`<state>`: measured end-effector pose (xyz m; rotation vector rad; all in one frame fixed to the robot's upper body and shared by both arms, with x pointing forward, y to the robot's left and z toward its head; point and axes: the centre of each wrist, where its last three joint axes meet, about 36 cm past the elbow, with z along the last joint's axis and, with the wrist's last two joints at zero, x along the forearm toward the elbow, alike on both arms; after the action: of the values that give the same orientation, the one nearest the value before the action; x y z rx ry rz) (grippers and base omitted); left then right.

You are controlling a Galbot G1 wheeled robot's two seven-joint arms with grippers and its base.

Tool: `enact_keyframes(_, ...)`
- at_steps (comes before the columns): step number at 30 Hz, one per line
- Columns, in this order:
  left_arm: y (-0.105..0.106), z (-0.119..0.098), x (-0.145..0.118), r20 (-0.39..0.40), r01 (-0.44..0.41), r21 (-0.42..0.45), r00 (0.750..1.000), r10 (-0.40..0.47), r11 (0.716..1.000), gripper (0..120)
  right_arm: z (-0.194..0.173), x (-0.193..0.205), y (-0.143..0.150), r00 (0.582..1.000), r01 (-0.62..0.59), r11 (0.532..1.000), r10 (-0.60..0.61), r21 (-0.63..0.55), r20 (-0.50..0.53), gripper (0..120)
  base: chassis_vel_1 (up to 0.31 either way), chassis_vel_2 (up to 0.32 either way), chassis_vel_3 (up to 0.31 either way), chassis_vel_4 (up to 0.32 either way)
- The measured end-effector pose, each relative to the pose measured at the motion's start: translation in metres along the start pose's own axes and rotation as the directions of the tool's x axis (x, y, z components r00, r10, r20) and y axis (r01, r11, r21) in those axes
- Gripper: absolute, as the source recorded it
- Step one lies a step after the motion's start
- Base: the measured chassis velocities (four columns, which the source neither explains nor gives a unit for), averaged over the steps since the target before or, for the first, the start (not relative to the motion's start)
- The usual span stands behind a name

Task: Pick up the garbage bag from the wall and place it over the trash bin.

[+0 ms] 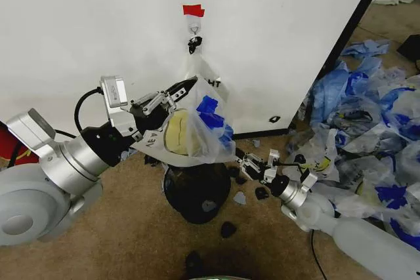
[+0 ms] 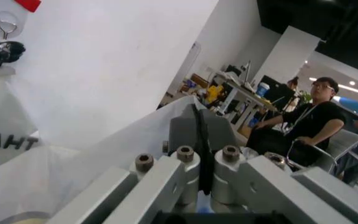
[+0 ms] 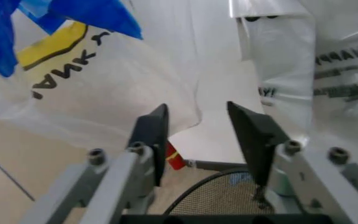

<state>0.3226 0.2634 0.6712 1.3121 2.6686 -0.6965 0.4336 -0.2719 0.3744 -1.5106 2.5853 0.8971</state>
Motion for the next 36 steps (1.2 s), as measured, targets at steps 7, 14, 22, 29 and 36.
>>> enact_keyframes(7,0.000,-0.001,0.000,0.000,-0.008,-0.003,1.000,0.008,1.000,0,0.000,-0.006,0.000,1.000,-0.014,1.000,0.014,-0.005,0.010,65,0.000,0.000,0.000,0.000)
enact_keyframes(14,0.000,-0.001,0.000,0.006,-0.026,0.007,1.000,0.026,1.000,0,0.002,-0.014,0.002,1.000,0.001,1.000,-0.001,-0.020,0.011,90,0.000,0.000,0.000,0.000)
enact_keyframes(22,0.001,0.002,0.001,0.002,-0.030,0.023,1.000,0.030,0.999,0,0.007,-0.020,0.003,1.000,0.016,0.999,-0.016,-0.035,0.009,100,0.000,0.000,0.000,0.000)
enact_keyframes(29,0.001,0.003,0.001,0.002,-0.027,0.035,1.000,0.027,0.999,0,0.011,-0.027,0.003,0.999,0.045,0.996,-0.043,-0.072,0.022,91,0.000,0.000,0.000,0.000)
enact_keyframes(36,0.000,0.000,0.001,0.006,-0.023,0.033,1.000,0.022,0.999,0,0.029,-0.038,0.007,0.996,0.091,0.984,-0.086,-0.156,0.038,64,0.000,0.000,0.000,0.000)
